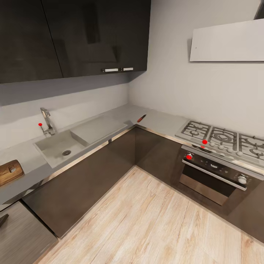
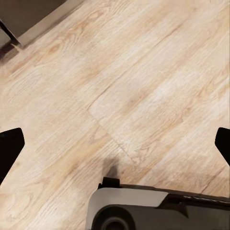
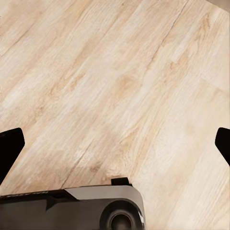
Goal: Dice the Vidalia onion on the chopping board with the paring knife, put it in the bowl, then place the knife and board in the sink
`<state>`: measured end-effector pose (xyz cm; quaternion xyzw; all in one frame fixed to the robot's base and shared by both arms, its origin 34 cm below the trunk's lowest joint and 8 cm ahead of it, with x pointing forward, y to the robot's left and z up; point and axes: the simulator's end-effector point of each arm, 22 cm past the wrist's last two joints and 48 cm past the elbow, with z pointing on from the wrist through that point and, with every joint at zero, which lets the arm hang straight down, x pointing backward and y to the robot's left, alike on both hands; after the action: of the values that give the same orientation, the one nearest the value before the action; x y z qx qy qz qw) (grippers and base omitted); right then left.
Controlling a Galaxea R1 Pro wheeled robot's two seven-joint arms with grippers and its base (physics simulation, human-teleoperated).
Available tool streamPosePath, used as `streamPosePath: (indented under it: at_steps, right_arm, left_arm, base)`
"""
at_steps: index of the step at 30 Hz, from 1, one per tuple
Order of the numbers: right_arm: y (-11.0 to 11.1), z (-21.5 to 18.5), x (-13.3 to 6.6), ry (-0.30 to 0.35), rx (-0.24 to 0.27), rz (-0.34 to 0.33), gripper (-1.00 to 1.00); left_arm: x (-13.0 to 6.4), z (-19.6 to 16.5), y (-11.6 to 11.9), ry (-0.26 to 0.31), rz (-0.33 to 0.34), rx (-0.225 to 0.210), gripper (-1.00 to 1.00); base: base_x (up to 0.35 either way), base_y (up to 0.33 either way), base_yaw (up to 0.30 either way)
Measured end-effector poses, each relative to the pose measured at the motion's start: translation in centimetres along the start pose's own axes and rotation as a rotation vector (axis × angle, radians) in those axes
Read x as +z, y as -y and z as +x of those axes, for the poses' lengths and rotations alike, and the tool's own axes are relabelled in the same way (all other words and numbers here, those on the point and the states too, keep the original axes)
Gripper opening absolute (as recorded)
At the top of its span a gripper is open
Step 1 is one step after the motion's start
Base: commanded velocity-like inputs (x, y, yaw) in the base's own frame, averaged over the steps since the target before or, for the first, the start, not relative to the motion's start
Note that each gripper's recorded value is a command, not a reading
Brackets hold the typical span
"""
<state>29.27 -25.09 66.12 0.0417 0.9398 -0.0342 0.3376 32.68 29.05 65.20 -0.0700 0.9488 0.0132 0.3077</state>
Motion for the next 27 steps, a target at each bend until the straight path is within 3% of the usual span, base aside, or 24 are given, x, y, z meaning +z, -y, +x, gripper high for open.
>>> streamPosePath:
  at_steps: [3, 5, 13, 19, 22, 27]
  right_arm:
    - [-0.1, 0.0, 0.0, 0.000, 0.001, -0.001, 1.00]
    - [0.0, 0.0, 0.0, 0.000, 0.001, 0.000, 1.00]
    - [0.2, 0.0, 0.0, 0.000, -0.002, 0.002, 1.00]
    - [0.2, 0.0, 0.0, 0.001, -0.002, 0.002, 1.00]
    - [0.2, 0.0, 0.0, 0.001, -0.002, 0.002, 1.00]
    - [0.2, 0.0, 0.0, 0.001, -0.002, 0.002, 1.00]
  left_arm:
    - [0.2, -0.8, -0.9, 0.014, -0.009, 0.008, 1.00]
    - [0.9, -3.1, -1.1, 0.062, -0.007, 0.010, 1.00]
    - [2.2, -11.1, 0.6, 0.165, 0.029, -0.027, 1.00]
    - [-1.0, -15.5, 1.1, 0.300, 0.058, -0.061, 1.00]
    - [-2.6, -16.4, 1.1, 0.332, 0.068, -0.066, 1.00]
    - [-7.6, -18.0, 1.7, 0.398, 0.102, -0.061, 1.00]
  base:
    - [0.000, 0.000, 0.000]
    - [0.000, 0.000, 0.000]
    - [0.000, 0.000, 0.000]
    - [0.000, 0.000, 0.000]
    - [0.000, 0.000, 0.000]
    - [0.000, 0.000, 0.000]
